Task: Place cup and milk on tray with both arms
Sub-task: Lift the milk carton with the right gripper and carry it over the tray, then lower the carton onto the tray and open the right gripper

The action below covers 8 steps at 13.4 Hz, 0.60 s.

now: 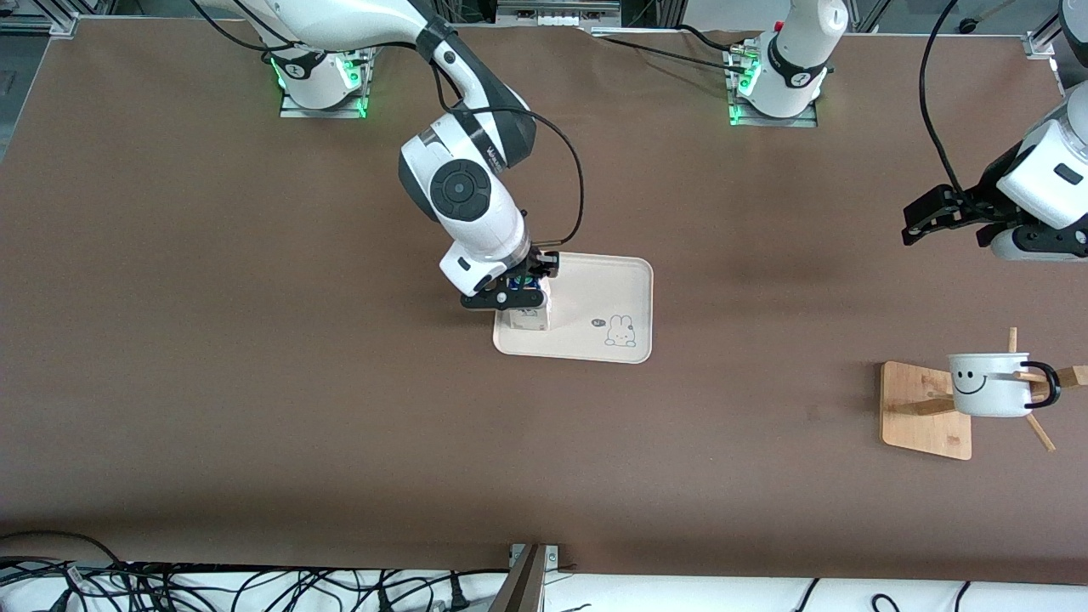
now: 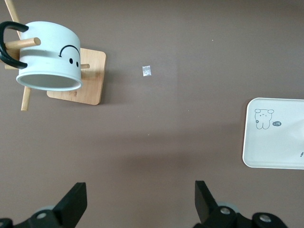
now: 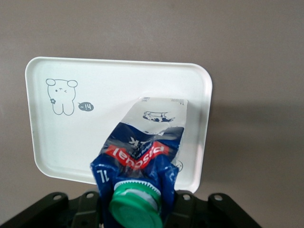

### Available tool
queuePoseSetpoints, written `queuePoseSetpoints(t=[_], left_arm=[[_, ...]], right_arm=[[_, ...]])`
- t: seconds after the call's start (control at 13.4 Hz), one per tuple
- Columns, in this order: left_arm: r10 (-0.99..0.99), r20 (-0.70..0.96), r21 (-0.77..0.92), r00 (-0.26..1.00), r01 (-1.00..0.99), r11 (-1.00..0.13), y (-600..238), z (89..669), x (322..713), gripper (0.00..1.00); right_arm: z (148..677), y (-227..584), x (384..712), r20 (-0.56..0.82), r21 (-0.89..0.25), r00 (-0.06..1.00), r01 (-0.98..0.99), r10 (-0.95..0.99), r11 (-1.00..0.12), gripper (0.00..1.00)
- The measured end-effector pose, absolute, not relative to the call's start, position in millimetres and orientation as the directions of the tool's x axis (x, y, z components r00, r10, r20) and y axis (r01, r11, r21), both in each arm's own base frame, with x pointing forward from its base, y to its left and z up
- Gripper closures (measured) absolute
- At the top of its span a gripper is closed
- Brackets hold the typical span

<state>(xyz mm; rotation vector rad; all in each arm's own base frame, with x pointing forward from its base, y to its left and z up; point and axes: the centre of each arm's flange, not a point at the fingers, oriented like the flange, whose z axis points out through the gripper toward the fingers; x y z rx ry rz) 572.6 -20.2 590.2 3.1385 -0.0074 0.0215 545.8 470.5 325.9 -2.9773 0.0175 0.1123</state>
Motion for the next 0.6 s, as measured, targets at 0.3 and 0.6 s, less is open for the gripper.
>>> queuePoseSetpoints(t=[0.3,0.6], left_arm=[[-0.005,0.014,0.003,1.000,-0.005,-1.000,-20.2,590.2,572.6,0.00],[-0.005,0.014,0.003,1.000,-0.005,-1.000,-20.3,590.1,572.6,0.00]], right_arm=[[321.4,470.0,547.4,-0.074,-0.160,0.997,-0.020,-0.008,-0.987,0.23],[355.5,459.1,564.7,-0.018,-0.180,0.999,-0.036,-0.033,-0.983,0.00]])
